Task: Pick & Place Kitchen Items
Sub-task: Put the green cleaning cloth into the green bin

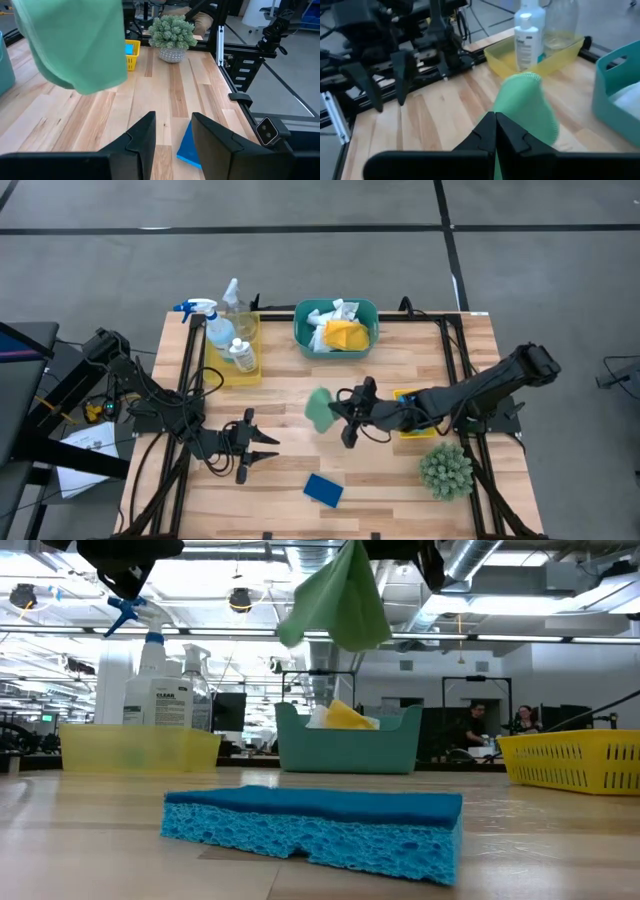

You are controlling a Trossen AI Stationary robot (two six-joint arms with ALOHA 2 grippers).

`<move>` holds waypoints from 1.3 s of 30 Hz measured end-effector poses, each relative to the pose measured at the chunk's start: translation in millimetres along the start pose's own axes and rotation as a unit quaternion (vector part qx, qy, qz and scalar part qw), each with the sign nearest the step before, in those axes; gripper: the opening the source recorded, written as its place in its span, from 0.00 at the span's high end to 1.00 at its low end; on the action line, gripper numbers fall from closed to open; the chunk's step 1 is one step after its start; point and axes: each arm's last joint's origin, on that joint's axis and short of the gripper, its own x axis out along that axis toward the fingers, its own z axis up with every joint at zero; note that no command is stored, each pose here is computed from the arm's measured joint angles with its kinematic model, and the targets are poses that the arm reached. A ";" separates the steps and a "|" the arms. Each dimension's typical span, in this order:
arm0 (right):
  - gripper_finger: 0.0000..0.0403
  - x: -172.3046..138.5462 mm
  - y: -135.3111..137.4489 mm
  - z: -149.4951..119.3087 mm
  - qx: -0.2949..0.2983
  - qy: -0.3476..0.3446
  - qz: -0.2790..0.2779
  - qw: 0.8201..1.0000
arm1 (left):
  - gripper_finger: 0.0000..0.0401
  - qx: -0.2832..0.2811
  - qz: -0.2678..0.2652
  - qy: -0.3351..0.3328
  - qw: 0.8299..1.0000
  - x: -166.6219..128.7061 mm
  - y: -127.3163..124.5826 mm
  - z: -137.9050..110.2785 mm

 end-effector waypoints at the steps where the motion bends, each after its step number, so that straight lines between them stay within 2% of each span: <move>1: 1.00 -0.3 -1.7 1.7 0.001 -0.003 -0.004 1.000 | 0.70 0.000 0.000 0.000 1.000 0.0 0.0 0.0; 27: 1.00 26.3 -59.1 18.1 0.009 0.013 -0.118 0.993 | 0.70 0.000 0.000 0.000 1.000 0.0 0.0 0.0; 39: 1.00 38.3 -94.4 29.0 0.015 0.014 -0.174 0.985 | 0.70 0.000 0.000 0.000 1.000 0.0 0.0 0.0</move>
